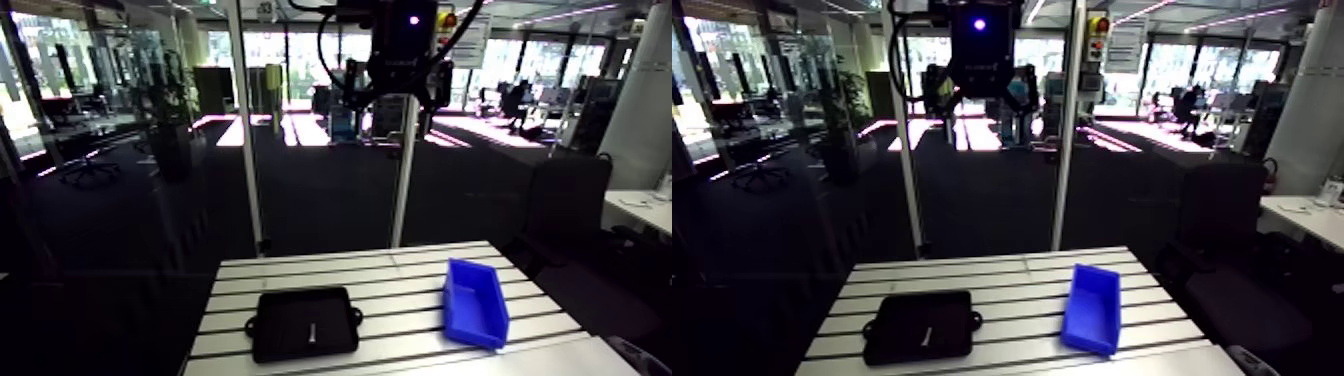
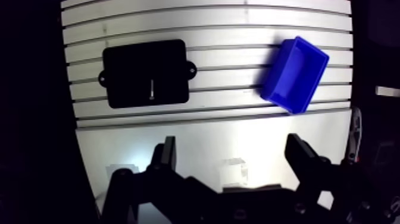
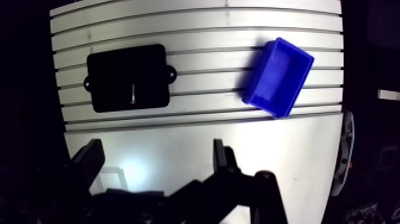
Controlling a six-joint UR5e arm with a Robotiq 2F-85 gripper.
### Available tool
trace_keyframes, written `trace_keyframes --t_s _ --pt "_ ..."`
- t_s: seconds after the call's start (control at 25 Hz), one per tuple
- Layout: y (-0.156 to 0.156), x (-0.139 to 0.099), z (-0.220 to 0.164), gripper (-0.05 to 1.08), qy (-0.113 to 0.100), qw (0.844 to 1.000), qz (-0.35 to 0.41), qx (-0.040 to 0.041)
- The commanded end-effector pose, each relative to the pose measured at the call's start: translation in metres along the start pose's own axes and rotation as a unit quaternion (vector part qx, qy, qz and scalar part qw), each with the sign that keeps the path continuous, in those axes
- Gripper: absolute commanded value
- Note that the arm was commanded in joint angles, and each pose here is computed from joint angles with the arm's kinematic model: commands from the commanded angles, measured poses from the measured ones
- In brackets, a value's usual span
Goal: Pick up the M10 bolt from the tray and put it into the blue bin.
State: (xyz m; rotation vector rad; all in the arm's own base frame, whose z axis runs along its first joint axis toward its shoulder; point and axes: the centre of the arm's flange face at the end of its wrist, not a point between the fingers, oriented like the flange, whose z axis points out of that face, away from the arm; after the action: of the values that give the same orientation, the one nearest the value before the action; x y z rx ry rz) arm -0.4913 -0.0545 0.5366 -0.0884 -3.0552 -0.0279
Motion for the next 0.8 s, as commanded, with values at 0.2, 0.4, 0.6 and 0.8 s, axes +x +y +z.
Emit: trace_keyframes --t_s 0.2,0.4,0.6,0.8 --pt "0.003 0.018 -0.004 0.01 0.006 1.000 0.005 0.0000" --pt "0.003 0.019 -0.003 0.01 0.005 1.000 0.005 0.0001" --pt "0.002 0.018 0.000 0.01 0.003 1.000 0.008 0.0041" --pt "0.000 0.024 0.016 0.01 0.007 0.999 0.027 0.0163"
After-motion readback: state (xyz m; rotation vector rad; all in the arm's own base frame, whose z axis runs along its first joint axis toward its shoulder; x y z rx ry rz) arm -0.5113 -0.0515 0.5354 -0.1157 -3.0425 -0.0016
